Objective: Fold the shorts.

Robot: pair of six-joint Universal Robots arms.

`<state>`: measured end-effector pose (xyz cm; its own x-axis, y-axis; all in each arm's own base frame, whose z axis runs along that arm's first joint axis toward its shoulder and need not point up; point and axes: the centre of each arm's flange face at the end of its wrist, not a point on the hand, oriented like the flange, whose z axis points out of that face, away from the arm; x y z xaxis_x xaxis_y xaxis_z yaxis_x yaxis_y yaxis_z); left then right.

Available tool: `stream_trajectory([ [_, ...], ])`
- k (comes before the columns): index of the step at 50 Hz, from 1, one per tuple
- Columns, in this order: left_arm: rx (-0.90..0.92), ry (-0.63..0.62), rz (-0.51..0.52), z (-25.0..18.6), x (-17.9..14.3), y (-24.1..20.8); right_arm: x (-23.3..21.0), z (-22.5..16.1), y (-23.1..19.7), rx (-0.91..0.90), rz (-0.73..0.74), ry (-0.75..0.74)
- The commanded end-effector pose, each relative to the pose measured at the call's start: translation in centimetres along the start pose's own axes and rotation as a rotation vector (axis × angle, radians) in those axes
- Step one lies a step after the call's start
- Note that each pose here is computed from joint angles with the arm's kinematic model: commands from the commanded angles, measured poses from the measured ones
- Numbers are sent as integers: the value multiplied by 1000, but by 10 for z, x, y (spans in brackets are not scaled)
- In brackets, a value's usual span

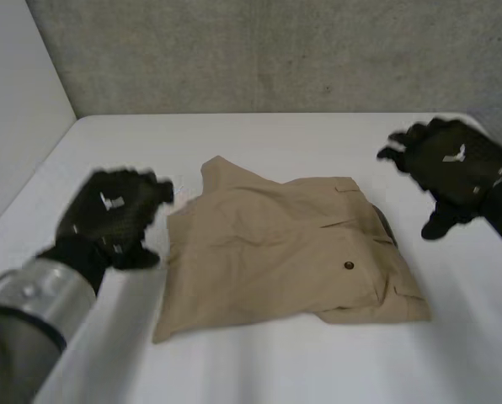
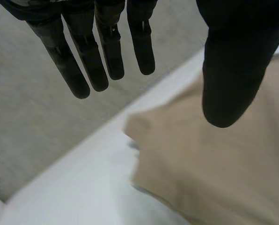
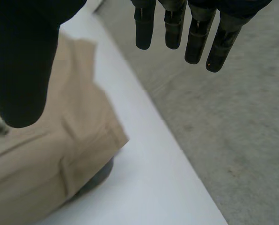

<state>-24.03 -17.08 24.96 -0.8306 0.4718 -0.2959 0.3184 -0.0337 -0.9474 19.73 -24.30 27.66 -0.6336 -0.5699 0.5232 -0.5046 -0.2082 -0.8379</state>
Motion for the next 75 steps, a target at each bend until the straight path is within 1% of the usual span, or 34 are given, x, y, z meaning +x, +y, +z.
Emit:
stream_trajectory([
  [1, 18, -31, -8, 37, -7, 4, 16, 18, 12, -52, 181, 90],
  [4, -6, -24, -12, 46, -5, 10, 20, 26, 22, -116, 202, 120],
  [5, -27, -19, -17, 53, -3, 16, 21, 31, 29, -169, 220, 129],
  [9, -75, -5, -36, 63, 1, 29, 5, 39, 39, -267, 262, 76],
  [12, -97, 2, -53, 64, 3, 35, -1, 40, 41, -293, 272, 55],
  [16, -133, 12, -78, 61, 5, 40, -11, 38, 49, -332, 294, 20],
  [17, -177, 25, -90, 55, 8, 46, -15, 35, 53, -346, 298, 7],
  [20, -207, 34, -94, 50, 9, 50, -26, 27, 60, -378, 305, -19],
  [24, -279, 63, -92, 33, 16, 59, -36, 15, 64, -398, 313, -30],
  [32, -351, 113, -77, 10, 33, 78, -56, 0, 78, -393, 273, -29],
  [39, -373, 130, -72, 3, 38, 88, -69, -5, 91, -393, 257, -28],
  [42, -373, 130, -72, 3, 39, 89, -73, -6, 96, -396, 258, -30],
  [51, -334, 63, -65, 7, 35, 92, -77, -4, 103, -374, 248, -11],
  [64, -377, 76, -60, 9, 40, 105, -82, -1, 113, -391, 254, -23],
  [75, -340, 65, -63, 17, 41, 108, -83, -2, 113, -392, 254, -26],
])
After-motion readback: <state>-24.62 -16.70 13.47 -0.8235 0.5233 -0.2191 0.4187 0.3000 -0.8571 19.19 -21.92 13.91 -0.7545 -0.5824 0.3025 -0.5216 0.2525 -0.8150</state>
